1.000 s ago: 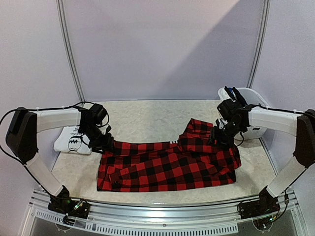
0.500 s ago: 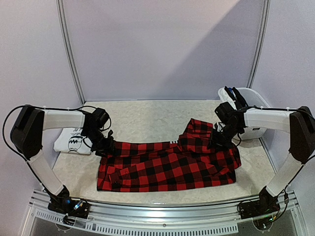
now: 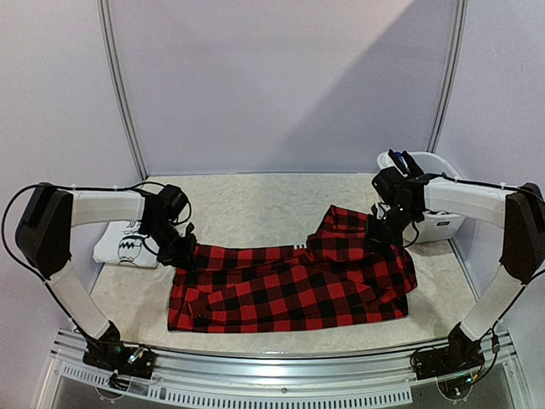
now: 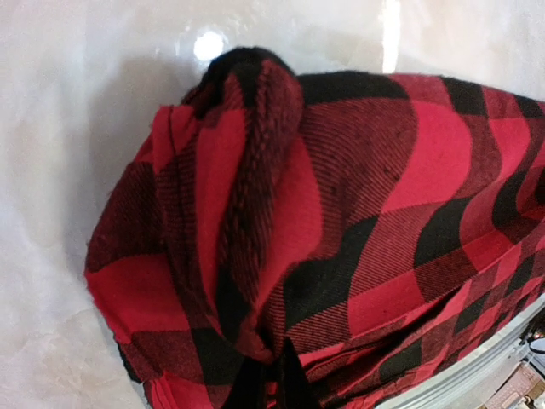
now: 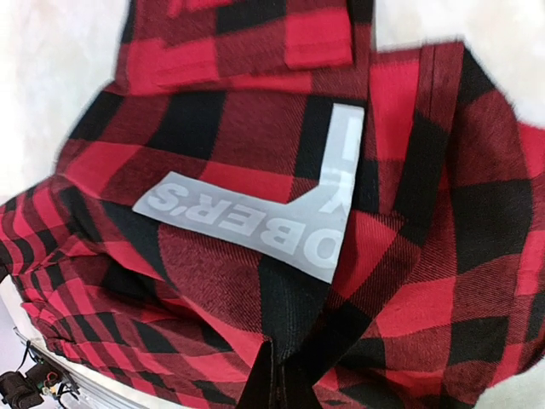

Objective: Fold and stack the mixed laundry pile
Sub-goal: Fold the 1/3-folded shirt at the center of the board.

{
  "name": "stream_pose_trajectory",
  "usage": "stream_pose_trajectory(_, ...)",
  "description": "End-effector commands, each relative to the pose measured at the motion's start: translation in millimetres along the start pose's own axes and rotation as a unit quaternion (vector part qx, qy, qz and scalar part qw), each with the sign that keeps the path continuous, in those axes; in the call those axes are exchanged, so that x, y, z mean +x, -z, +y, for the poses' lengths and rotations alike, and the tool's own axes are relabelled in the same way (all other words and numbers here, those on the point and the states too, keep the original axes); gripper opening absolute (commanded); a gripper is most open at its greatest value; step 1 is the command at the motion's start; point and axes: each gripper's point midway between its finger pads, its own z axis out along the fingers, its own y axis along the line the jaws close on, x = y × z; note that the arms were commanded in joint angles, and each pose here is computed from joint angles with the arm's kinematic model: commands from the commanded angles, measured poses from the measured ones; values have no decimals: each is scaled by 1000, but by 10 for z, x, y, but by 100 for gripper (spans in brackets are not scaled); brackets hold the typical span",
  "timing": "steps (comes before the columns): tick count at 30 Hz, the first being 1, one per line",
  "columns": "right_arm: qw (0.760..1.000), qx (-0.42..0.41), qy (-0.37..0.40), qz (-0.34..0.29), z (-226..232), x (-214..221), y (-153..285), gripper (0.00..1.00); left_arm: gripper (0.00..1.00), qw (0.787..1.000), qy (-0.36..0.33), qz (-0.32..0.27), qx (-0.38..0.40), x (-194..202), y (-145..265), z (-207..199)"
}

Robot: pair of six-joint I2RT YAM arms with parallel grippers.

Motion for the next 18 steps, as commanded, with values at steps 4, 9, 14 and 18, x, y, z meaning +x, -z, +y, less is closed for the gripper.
stream_pose_trajectory(4,998,25,38,-37,57,-147,557,0,0,999,2,-42,9,-125,553,-156)
stream_pose_trajectory(9,997,44,50,-49,2,-138,752,0,0,999,15,-25,28,-21,611,-221)
stream_pose_trajectory(14,995,64,58,-50,-104,-105,751,0,0,999,39,5,31,147,548,-222)
stream_pose_trajectory(18,996,49,58,-36,-96,-54,585,0,0,998,48,46,11,333,362,-145)
